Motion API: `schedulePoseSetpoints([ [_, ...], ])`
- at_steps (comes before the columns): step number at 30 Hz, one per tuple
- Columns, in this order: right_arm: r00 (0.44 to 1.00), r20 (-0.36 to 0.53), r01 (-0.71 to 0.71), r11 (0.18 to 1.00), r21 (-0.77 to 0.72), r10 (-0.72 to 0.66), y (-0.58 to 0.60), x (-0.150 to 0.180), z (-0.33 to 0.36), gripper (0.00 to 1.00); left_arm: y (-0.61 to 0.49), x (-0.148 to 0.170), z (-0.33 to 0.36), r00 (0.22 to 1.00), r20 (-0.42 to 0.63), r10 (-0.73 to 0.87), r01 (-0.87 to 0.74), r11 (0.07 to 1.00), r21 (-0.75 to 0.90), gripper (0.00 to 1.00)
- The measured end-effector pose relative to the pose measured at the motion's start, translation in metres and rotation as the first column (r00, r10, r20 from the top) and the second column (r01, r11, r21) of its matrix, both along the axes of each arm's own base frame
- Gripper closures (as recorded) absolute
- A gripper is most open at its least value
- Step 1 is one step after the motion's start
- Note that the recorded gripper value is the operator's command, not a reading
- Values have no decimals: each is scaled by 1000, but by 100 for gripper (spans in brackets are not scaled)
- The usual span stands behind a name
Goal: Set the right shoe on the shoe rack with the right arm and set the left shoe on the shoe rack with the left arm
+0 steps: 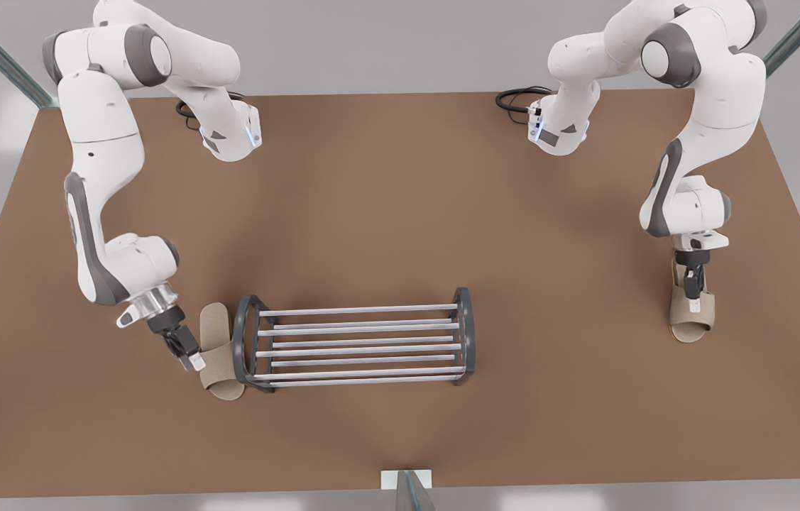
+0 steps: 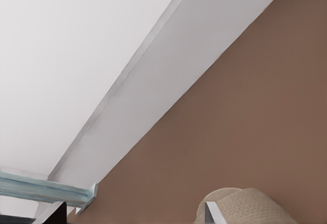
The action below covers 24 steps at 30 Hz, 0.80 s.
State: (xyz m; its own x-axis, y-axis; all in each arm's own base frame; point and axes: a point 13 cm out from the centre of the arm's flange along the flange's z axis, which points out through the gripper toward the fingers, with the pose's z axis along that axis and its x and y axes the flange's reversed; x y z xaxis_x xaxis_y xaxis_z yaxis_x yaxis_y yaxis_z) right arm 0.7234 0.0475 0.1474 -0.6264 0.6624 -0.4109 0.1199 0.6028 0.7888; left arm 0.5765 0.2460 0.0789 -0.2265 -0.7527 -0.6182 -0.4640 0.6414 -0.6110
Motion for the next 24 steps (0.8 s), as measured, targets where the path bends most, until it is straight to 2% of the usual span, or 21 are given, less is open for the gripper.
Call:
schedulePoseSetpoints([
  [4, 997, 66, -36, 999, -13, 37, 5, 5, -10, 0, -4, 2, -2, 1000, 1, 20, -20, 1000, -15, 30],
  [6, 994, 92, -59, 998, -16, 60, 10, 4, -18, 0, -6, 3, -3, 1000, 2, 29, -29, 999, -23, 39],
  [11, 986, 138, -96, 995, -21, 98, 31, -7, -24, 0, -8, 8, -1, 999, 11, 42, -42, 998, -40, 38],
  [15, 975, 190, -102, 993, -57, 111, 28, -2, -10, 0, -2, 28, 15, 997, 55, 58, -55, 997, -46, 39],
  [17, 969, 216, -102, 991, -84, 118, 24, 1, 2, 0, 0, 31, 18, 995, 66, 73, -69, 996, -56, 67],
  [18, 967, 224, -103, 990, -98, 123, 23, 0, 8, 0, 1, 36, 22, 993, 81, 86, -80, 995, -65, 73],
  [19, 965, 226, -106, 988, -111, 129, 22, -5, 11, 0, 3, 46, 33, 990, 105, 95, -88, 994, -69, 77],
  [24, 982, 170, -71, 995, -73, 83, 23, -64, 9, 0, 11, 69, 79, 977, 171, 129, -117, 990, -80, 77],
])
